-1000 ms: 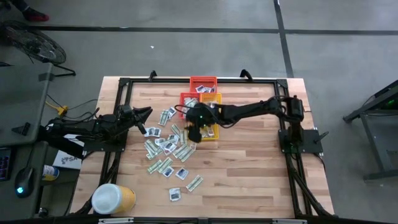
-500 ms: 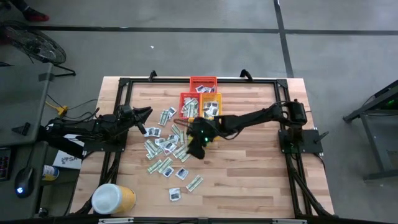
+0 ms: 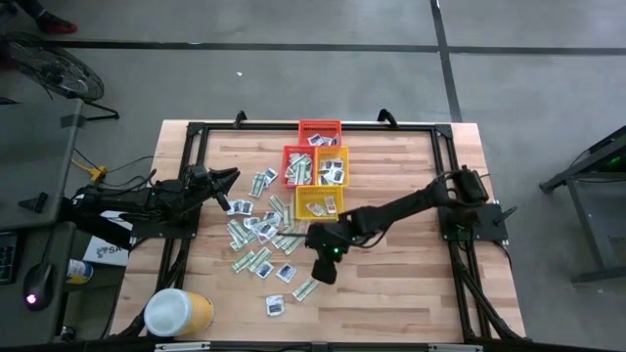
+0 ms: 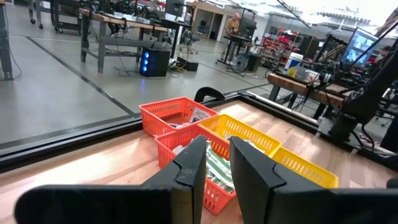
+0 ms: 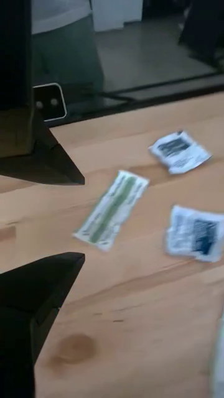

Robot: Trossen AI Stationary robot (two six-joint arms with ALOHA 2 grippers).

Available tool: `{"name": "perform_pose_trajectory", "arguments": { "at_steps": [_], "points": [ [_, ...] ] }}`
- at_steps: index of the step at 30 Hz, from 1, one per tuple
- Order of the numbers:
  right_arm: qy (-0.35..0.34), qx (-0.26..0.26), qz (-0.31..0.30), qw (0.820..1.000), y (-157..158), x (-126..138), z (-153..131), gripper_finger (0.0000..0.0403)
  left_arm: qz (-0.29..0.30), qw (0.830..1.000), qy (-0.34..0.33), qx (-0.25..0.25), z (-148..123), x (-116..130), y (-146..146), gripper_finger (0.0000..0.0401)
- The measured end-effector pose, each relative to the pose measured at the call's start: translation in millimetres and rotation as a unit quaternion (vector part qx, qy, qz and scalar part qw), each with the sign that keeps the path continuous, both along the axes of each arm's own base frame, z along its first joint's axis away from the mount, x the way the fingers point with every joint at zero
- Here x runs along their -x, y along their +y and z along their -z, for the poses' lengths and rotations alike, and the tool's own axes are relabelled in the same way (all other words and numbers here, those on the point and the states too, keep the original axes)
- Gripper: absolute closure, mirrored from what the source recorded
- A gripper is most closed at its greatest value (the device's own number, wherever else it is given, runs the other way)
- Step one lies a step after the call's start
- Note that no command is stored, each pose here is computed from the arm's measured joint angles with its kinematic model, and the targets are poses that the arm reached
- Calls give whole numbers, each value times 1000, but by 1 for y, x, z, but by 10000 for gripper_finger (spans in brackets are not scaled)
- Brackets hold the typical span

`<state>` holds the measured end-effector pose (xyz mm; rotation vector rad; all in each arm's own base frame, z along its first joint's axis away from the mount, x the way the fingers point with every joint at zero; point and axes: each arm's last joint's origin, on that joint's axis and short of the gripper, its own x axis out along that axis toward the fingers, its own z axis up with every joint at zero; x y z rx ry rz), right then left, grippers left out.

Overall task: Pick & Place First Aid Supplies
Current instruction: Put the bandage into the bottom orange bin

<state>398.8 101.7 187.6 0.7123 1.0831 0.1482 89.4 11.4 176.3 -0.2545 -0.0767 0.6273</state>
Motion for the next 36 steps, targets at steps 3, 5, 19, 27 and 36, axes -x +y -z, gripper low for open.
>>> {"name": "perform_pose_trajectory", "arguments": {
  "at_steps": [3,5,19,27,36],
  "points": [
    [29,0,30,999,10,5,2,221,0,1000,0,0,0,0,0,328],
    [46,-8,57,997,16,7,4,221,0,1000,0,0,0,0,0,328],
    [115,-44,192,974,35,-4,54,221,0,1000,0,0,0,0,0,328],
    [109,-52,209,971,37,-8,62,221,0,1000,0,0,0,0,0,328],
    [98,-72,209,970,50,-12,74,221,0,1000,0,0,0,0,0,328]
  ]
}}
